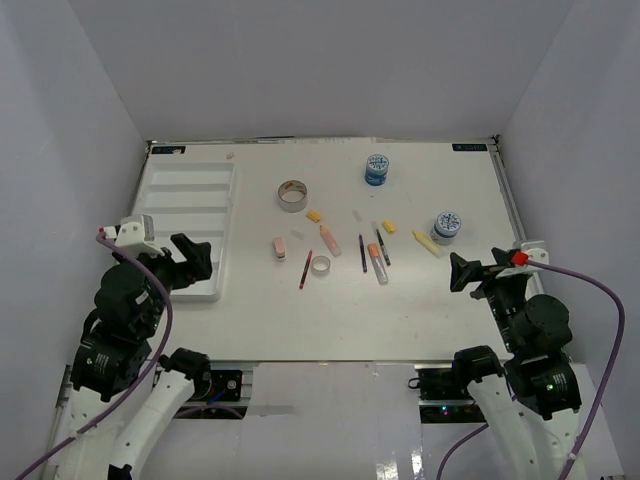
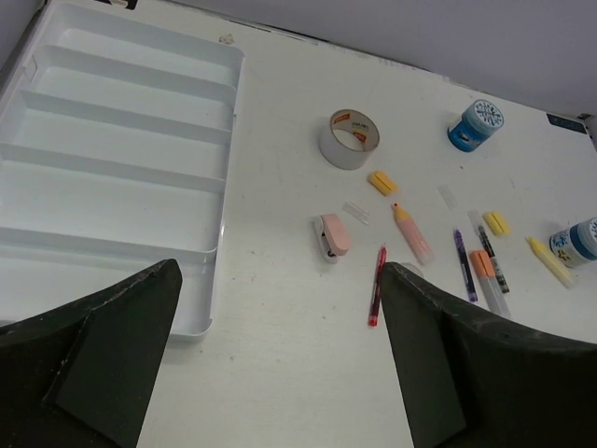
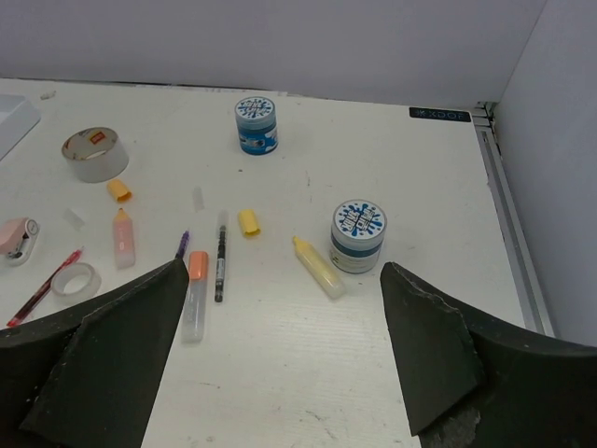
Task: Sort the stationery into containers
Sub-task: Pick up the stationery from the center of the board.
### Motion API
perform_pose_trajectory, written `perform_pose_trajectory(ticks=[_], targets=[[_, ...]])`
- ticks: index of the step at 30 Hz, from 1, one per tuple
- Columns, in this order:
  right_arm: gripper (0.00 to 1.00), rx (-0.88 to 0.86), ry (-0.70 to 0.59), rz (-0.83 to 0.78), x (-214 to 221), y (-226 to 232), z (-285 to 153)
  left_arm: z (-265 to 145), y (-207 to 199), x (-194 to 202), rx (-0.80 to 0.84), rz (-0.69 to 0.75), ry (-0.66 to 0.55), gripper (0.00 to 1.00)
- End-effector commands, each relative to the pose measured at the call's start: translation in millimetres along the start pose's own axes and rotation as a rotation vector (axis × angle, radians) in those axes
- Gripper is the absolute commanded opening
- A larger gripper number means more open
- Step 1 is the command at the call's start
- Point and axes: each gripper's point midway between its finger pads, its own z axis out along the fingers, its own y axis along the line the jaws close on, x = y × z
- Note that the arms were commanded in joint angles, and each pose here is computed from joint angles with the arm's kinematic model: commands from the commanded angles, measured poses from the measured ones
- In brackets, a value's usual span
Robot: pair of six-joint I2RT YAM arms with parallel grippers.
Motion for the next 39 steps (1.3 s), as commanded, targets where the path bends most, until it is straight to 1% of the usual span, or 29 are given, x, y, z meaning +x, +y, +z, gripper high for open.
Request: perform_pose_trajectory(ticks=[1,4,5,8,10,11,13,14,15,16,18,20,21,22,25,27,28,29,31,32,33,34,35,36,38,39], targets=[[0.9,-0.024,-0.002,0.011,-3.2,5.4,6.4,10.1,-3.9,13.5,0.002,0.004,0.071,0.98],[0.9,-0.051,0.052,0.018,5.0,11.4,13.1,21.4,-6.3,23.4,-0.012,0.01,0.137,0.98],[0.9,-0.084,0.082,0.017,9.9,17.6,17.0,27.9,-7.6,28.7,-0.018,0.015,0.169,0.98],[0.9,-0.131,0.131,0.027,16.5,27.3,24.3,39.0,-15.4,35.0,0.0,0.016,0.216,0.98],[0.9,-0.133,0.154,0.037,18.5,28.9,30.2,51.0,-21.6,44.2,0.013,0.025,0.268,0.98],[0.9,-0.121,0.153,0.049,16.5,27.6,31.9,56.3,-25.8,43.1,0.023,0.024,0.27,0.98],[0.9,-0.107,0.158,0.054,16.2,26.1,38.8,70.0,-30.4,51.9,0.026,0.031,0.319,0.98],[0.9,-0.092,0.16,0.057,16.5,24.2,41.7,75.7,-34.4,48.9,0.034,0.029,0.315,0.98],[0.9,-0.084,0.15,0.056,13.4,22.8,44.8,85.8,-36.6,55.2,0.03,0.036,0.347,0.98],[0.9,-0.078,0.168,0.054,17.2,22.3,49.2,91.3,-39.5,57.3,0.037,0.038,0.36,0.98],[0.9,-0.047,0.176,0.054,17.2,17.6,54.9,103.4,-45.8,54.1,0.049,0.044,0.358,0.98],[0.9,0.013,0.232,0.064,28.9,9.6,66.4,124.2,-49.9,63.3,0.046,0.064,0.399,0.98],[0.9,0.029,0.231,0.062,28.8,6.9,66.6,125.7,-52.2,58.5,0.054,0.064,0.383,0.98],[0.9,0.039,0.26,0.065,34.4,6.2,71.9,135.2,-52.6,66.1,0.046,0.072,0.41,0.98],[0.9,0.061,0.321,0.081,45.5,5.9,83.4,153.0,-60.3,65.1,0.06,0.076,0.41,0.98],[0.9,0.055,0.345,0.095,48.7,8.6,89.0,171.2,-63.0,75.6,0.053,0.078,0.442,0.98],[0.9,0.043,0.372,0.106,53.5,12.4,94.0,178.8,-67.1,69.5,0.055,0.073,0.427,0.98],[0.9,0.033,0.382,0.11,55.7,14.6,96.7,192.1,-65.9,82.9,0.035,0.076,0.468,0.98],[0.9,0.019,0.41,0.118,62.4,18.6,102.6,209.5,-65.9,88.0,0.003,0.068,0.481,0.98],[0.9,0.0,0.419,0.132,64.5,23.1,104.2,221.4,-71.0,78.8,-0.001,0.061,0.459,0.98],[0.9,-0.019,0.421,0.135,65.2,26.5,106.1,239.1,-65.3,95.9,-0.044,0.073,0.497,0.98],[0.9,-0.034,0.437,0.136,69.0,29.6,108.3,250.5,-64.2,98.6,-0.064,0.073,0.5,0.98],[0.9,-0.064,0.446,0.138,71.5,34.7,108.4,265.3,-70.7,86.0,-0.068,0.066,0.469,0.98],[0.9,-0.073,0.451,0.134,73.3,35.9,109.1,284.2,-64.8,108.4,-0.105,0.082,0.514,0.98],[0.9,-0.084,0.463,0.136,77.5,38.1,110.0,306.4,-66.1,116.5,-0.12,0.082,0.529,0.98],[0.9,-0.087,0.471,0.137,81.1,38.8,109.4,327.4,-69.2,122.6,-0.127,0.079,0.534,0.98]])
